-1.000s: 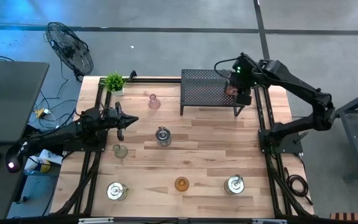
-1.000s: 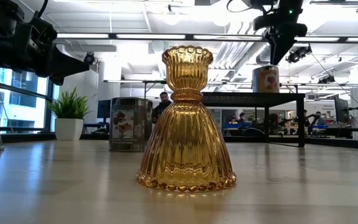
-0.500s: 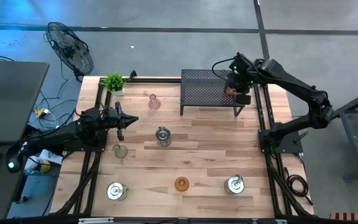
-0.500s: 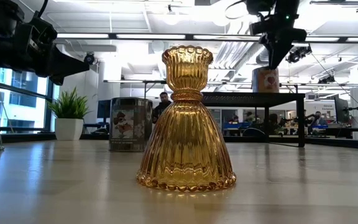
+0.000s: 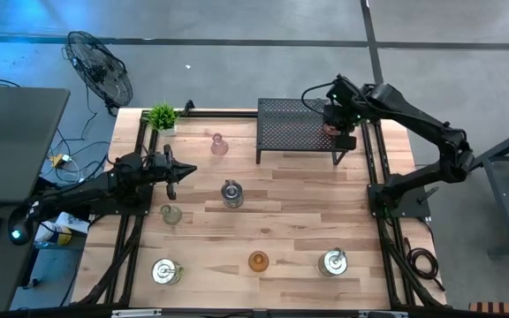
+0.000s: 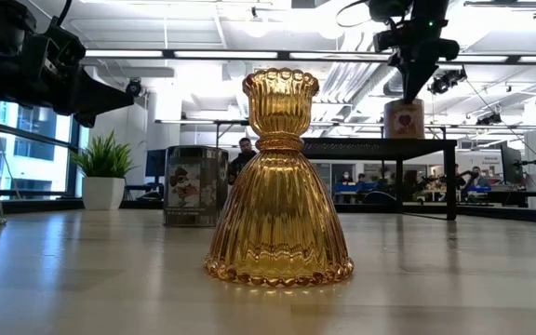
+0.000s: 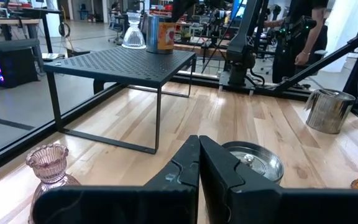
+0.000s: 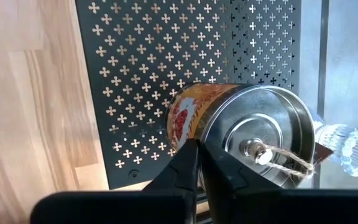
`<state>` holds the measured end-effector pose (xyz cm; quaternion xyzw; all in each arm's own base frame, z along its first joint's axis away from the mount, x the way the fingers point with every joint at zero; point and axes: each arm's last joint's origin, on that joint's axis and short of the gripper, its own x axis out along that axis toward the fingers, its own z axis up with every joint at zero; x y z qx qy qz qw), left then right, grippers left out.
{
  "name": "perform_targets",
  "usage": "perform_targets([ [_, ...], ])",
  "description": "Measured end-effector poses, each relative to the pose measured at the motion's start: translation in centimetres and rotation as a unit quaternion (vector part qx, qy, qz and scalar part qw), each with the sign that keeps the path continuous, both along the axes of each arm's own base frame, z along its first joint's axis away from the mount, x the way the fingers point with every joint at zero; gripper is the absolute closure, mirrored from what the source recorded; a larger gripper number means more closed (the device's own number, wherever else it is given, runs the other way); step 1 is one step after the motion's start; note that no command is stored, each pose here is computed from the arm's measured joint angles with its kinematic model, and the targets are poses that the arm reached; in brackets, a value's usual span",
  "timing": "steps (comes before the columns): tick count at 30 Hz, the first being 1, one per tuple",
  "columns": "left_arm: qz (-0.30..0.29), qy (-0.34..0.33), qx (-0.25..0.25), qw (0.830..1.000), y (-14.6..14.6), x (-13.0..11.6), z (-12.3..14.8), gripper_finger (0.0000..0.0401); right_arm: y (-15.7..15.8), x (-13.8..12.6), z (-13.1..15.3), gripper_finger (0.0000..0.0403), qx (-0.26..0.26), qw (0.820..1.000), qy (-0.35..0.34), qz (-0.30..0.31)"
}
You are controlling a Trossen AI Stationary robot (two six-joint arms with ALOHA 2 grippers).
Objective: Pick & Place candle stick holders
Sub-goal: Put the orange scented candle on the shelf
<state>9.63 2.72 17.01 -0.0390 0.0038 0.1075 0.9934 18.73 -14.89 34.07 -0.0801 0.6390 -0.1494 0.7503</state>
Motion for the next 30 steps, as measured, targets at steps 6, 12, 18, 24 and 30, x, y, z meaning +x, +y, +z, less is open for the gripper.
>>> perform_targets([
  [6,0.0,0.0,0.0,1.0,0.0,0.0,0.0,0.04,0.4,-0.6,0.1,0.0396,0.002,1.0,0.015,0.003],
  [12,0.001,0.0,0.0,1.0,0.0,0.0,0.0,0.04,0.7,-1.1,0.3,0.0397,-0.001,0.999,0.032,0.009],
  [18,0.001,-0.001,-0.003,1.0,0.0,0.0,0.0,0.04,0.7,-1.2,0.3,0.0397,-0.007,0.999,0.045,0.022],
  [24,0.001,-0.001,-0.004,1.0,0.0,0.0,0.0,0.04,0.6,-1.3,0.3,0.0394,-0.012,0.998,0.051,0.028],
  [30,0.001,-0.001,-0.004,1.0,0.0,0.0,0.0,0.04,0.6,-1.3,0.3,0.0392,-0.016,0.998,0.057,0.035],
])
